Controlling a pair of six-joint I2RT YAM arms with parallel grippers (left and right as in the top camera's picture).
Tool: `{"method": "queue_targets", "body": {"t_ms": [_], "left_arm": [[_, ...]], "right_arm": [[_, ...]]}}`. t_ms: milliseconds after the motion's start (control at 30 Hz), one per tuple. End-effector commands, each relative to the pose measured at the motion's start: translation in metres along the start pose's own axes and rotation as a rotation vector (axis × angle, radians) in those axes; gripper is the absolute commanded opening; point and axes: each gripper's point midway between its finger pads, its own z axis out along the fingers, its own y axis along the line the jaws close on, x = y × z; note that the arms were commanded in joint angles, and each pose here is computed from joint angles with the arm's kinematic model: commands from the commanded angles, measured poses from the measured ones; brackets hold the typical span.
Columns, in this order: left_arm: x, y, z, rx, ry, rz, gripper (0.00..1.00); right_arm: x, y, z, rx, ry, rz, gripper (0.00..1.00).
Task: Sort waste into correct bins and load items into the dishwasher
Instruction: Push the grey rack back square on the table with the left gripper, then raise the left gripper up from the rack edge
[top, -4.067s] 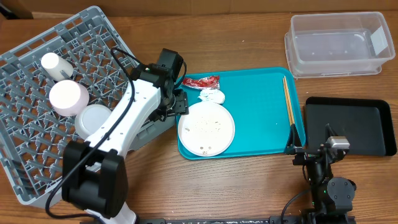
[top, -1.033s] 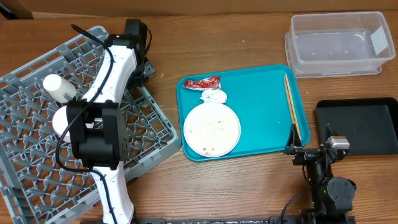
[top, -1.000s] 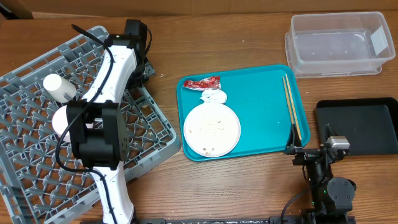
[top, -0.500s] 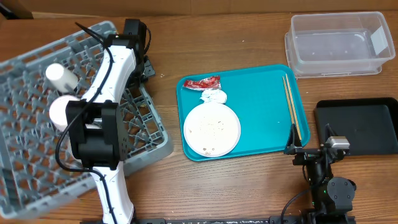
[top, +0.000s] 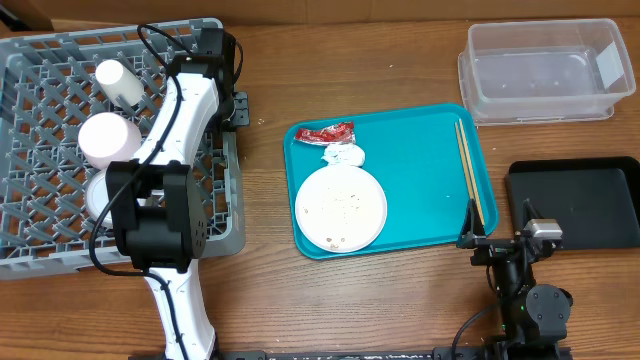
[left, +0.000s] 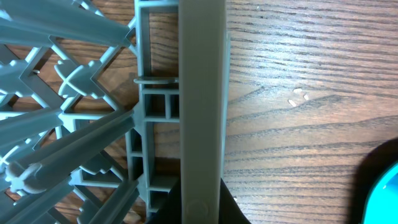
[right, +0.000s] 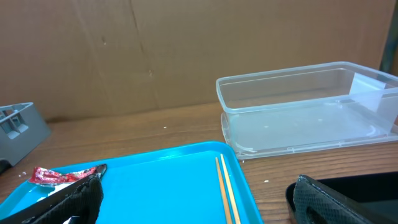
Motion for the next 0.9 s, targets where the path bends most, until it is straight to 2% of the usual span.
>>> {"method": "queue_targets", "body": {"t_ms": [0,267,533,667,867], "left_arm": [[0.02,-0.006,0.017,0.011,0.087,0.117,0.04],[0.039,-0.016,0.014,0.094,0.161,0.275,0.04],[0.039,-0.017,0.014,0.095,0.157,0.275,0.04],[0.034,-0.016,0.015,0.087,0.144,0.187,0.04],[0.036,-0.015,0.01,0.088,0.155,0.18,0.04]], "right_arm": [[0.002,-0.001,0.0,0.001,-0.004,0.004,1.0],[0.002,-0.001,0.0,0.0,-0.004,0.004,1.0],[0.002,-0.001,0.0,0.001,-0.004,0.004,1.0],[0.002,-0.001,0.0,0.001,-0.004,0.004,1.0],[0.002,-0.001,0.0,0.0,-0.004,0.005,1.0]]}}
